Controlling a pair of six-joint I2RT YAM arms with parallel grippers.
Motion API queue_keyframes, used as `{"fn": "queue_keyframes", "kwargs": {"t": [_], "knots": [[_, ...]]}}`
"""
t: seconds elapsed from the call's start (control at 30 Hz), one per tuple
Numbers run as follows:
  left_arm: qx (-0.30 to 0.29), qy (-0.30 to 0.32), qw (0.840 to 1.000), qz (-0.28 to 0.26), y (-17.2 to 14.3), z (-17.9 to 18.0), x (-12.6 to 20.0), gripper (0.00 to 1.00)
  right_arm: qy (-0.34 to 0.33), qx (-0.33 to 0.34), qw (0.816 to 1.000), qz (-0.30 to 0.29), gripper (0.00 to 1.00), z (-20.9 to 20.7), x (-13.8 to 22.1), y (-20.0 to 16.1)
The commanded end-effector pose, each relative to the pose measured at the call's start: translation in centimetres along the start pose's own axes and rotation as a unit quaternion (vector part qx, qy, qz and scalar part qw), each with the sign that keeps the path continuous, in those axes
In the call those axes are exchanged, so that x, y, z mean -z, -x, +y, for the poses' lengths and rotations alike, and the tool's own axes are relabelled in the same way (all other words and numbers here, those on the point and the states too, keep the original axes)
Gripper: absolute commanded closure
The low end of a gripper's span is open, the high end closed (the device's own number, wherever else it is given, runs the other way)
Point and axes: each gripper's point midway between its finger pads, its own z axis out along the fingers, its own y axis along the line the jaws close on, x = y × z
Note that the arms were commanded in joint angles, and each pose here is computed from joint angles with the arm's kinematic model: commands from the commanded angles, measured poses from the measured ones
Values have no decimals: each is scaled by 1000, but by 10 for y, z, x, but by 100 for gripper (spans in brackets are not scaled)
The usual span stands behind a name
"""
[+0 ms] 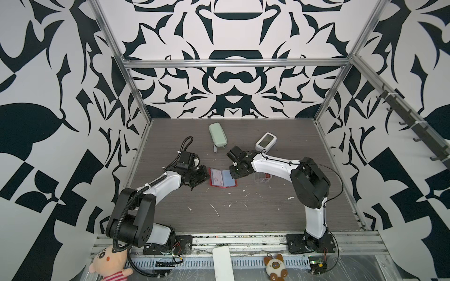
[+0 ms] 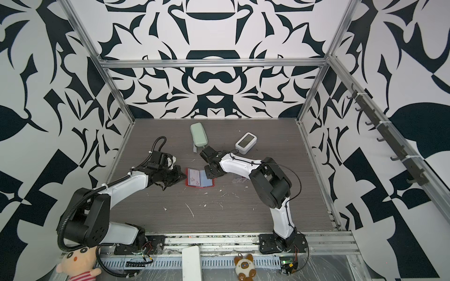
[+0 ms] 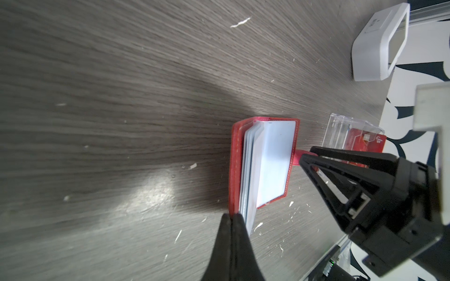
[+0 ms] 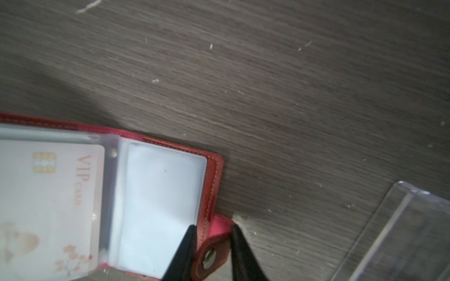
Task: Insert credit cards into a card holder
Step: Close the card holder at the center of the table.
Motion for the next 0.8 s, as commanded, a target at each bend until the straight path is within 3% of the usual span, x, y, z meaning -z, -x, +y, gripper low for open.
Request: {"fn": "queue_keyframes", "kwargs": {"t": [0.0,0.13,0.5,0.7,0.77], "knots": [[-18,18,1000,-13,7,-6,10,100,3,3,1000,-22,90,4,16,11],[-27,42,999,-13,9,-5,12,100,26,-2,999,-29,98,10,21,12],[-89,122,988,-22,11,-21,11,100,114,-51,991,-54,100,18,19,11],[-118,113,986,-2,3,-44,-5,100,125,-65,988,-56,100,16,17,10],[-124,103,987,8,-1,-51,-13,93,126,-69,988,-58,100,16,17,10]]}}
